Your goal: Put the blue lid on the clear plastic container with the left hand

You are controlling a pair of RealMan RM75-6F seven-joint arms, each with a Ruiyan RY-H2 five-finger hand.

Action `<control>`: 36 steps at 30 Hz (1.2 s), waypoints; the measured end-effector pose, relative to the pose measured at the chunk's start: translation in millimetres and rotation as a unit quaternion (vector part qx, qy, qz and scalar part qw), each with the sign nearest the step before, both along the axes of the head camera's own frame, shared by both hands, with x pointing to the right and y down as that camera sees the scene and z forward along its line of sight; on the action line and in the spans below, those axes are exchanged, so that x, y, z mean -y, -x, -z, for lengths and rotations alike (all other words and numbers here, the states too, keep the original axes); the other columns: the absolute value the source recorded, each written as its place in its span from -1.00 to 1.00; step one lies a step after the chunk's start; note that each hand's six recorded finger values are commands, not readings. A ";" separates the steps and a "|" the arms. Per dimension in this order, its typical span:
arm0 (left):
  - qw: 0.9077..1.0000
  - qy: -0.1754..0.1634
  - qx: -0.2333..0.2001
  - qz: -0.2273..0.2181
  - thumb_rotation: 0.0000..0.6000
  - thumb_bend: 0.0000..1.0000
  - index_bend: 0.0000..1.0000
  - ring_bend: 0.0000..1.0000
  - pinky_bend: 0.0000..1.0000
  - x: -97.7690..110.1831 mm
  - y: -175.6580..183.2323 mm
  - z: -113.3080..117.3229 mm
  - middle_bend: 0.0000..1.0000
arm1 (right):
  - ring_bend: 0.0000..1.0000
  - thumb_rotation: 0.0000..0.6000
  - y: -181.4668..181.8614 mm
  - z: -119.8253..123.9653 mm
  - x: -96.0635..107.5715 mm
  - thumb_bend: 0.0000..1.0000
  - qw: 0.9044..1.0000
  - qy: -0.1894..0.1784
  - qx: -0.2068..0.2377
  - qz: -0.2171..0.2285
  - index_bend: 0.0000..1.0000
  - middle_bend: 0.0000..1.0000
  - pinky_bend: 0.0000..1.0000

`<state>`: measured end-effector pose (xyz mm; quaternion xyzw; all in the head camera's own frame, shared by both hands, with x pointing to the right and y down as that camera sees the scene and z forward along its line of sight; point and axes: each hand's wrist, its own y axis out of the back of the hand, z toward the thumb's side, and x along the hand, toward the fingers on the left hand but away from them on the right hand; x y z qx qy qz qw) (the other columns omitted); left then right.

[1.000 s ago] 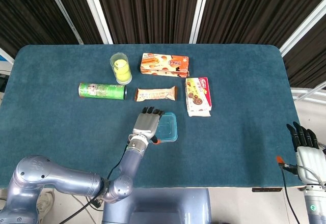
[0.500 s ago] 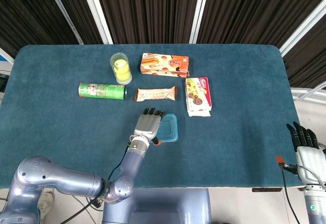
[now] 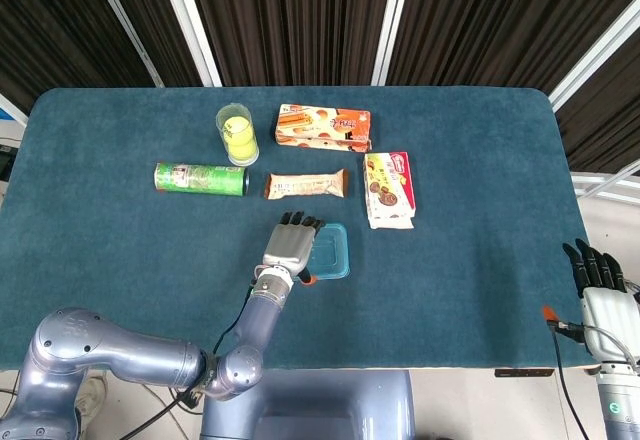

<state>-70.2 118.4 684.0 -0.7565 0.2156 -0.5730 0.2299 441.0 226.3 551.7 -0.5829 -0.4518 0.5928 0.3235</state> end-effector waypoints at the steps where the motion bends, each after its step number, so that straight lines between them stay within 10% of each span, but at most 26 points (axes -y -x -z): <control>1: 1.000 0.000 0.001 -0.001 1.00 -0.28 -0.64 -1.00 -0.97 -0.3 0.2 -0.4 -0.39 | -0.99 1.00 0.0 0.0 0.0 -0.42 1.000 0.000 0.000 0.000 -0.88 -1.00 -1.00; 36: 1.000 -0.001 0.009 -0.004 1.00 -0.29 -0.65 -1.00 -0.98 -4.5 2.0 -6.8 -0.44 | -0.99 1.00 -0.4 0.3 0.3 -0.42 1.000 -0.001 0.001 -0.002 -0.88 -1.00 -1.00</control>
